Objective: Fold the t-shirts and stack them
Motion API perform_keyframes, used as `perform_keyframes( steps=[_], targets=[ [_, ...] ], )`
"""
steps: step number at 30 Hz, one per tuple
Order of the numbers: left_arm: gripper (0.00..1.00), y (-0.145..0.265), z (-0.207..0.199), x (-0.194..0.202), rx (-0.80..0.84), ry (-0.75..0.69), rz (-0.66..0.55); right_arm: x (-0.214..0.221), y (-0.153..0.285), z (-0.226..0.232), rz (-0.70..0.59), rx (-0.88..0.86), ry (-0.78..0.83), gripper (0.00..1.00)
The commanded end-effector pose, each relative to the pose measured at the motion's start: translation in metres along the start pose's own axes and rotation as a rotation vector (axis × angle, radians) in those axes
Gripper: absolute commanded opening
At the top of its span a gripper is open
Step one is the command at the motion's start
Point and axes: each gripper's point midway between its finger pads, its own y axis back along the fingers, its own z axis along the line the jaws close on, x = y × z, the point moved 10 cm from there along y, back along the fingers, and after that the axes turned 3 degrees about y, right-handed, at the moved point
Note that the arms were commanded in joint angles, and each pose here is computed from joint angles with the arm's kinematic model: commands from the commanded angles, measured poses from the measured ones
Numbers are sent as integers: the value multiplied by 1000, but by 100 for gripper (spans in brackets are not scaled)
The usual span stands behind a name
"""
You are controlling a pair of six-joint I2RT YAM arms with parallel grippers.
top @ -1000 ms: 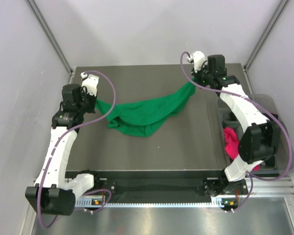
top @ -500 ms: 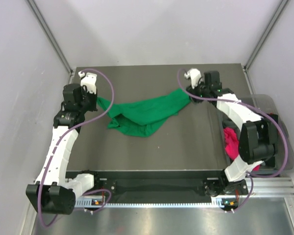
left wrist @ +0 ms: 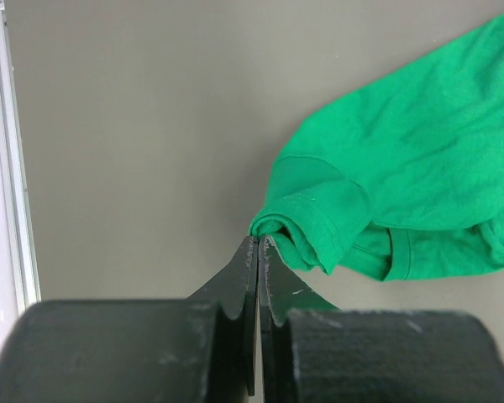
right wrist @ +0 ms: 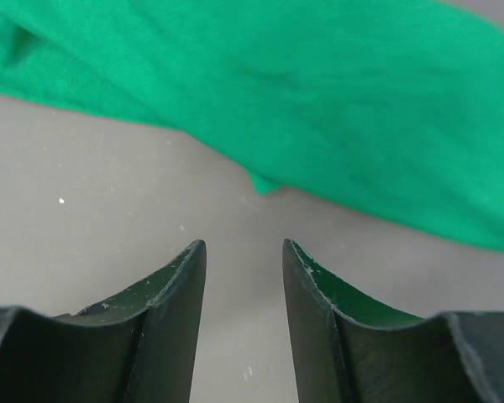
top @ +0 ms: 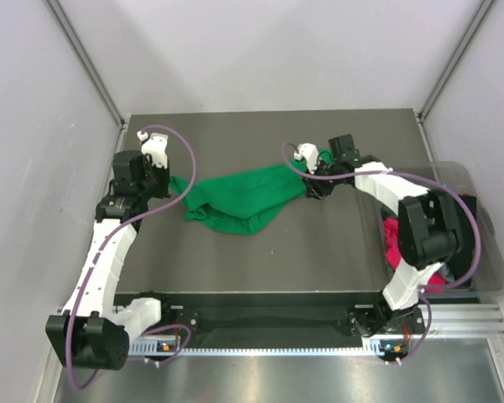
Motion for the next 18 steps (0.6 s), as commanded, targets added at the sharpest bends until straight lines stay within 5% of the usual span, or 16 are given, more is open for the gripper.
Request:
perform_keyframes(
  steps=[1,18],
  targets=[
    [0,6,-2,-9,2,-2,-75,-16,-19,-2,-13,-37,52,42],
    [0,3,-2,-3,6,1,-66,-15,-61,-13,72,24,4,40]
  ],
)
